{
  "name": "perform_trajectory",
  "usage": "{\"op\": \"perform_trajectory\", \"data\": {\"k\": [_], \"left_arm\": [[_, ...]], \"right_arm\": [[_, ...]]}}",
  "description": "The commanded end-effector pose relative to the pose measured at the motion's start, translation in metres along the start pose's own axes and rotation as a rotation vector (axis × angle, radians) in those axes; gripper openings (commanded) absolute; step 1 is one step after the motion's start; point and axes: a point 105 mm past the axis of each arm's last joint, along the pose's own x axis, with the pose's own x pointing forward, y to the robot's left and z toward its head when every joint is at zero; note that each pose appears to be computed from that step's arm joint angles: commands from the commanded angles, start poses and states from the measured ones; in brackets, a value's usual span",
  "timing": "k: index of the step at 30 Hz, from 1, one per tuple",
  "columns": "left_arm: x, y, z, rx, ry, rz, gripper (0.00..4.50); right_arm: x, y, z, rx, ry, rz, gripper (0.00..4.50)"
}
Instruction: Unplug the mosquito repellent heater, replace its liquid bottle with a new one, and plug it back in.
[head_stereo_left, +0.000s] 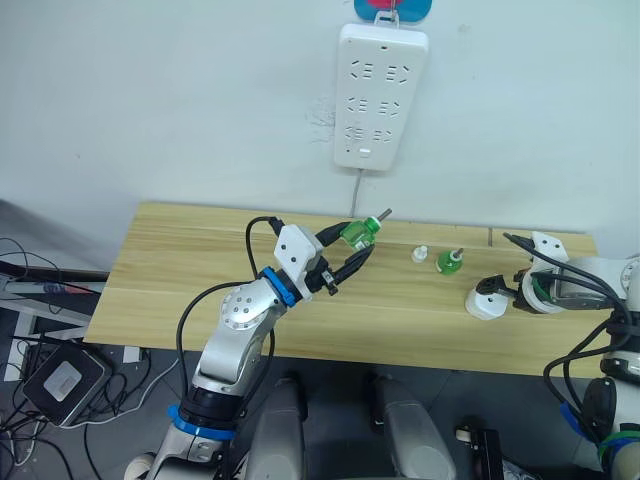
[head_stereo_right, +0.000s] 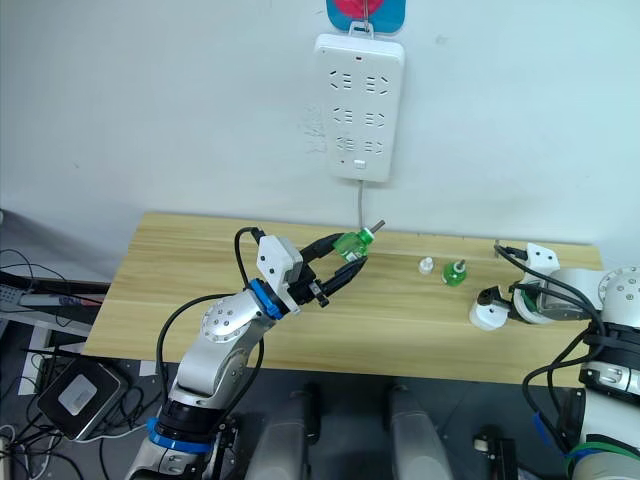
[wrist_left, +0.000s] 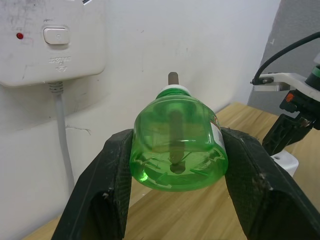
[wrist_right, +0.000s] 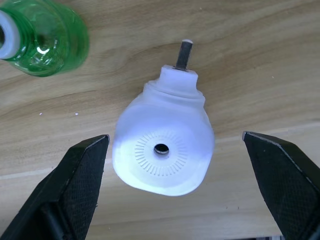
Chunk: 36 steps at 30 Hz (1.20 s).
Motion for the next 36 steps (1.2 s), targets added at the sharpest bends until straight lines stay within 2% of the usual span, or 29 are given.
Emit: {"op": "perform_trajectory", "data": {"k": [1,10,36], "left_arm": [[0.002,-0.006,0.009,0.020,-0.038,-0.020,2.27],[0.000,-0.005,0.010,0.025,-0.034,-0.020,2.27],[-0.003,-0.006,0.015,0.030,-0.015,-0.024,2.27]], "right_arm": [[-0.002,-0.003,-0.001,0.056,0.000,0.001,4.48],[0.002,0.005,-0.005,0.104,0.007,0.005,4.48],[0.019,-0.001,-0.006,0.067,0.091,0.000,4.48]]}}
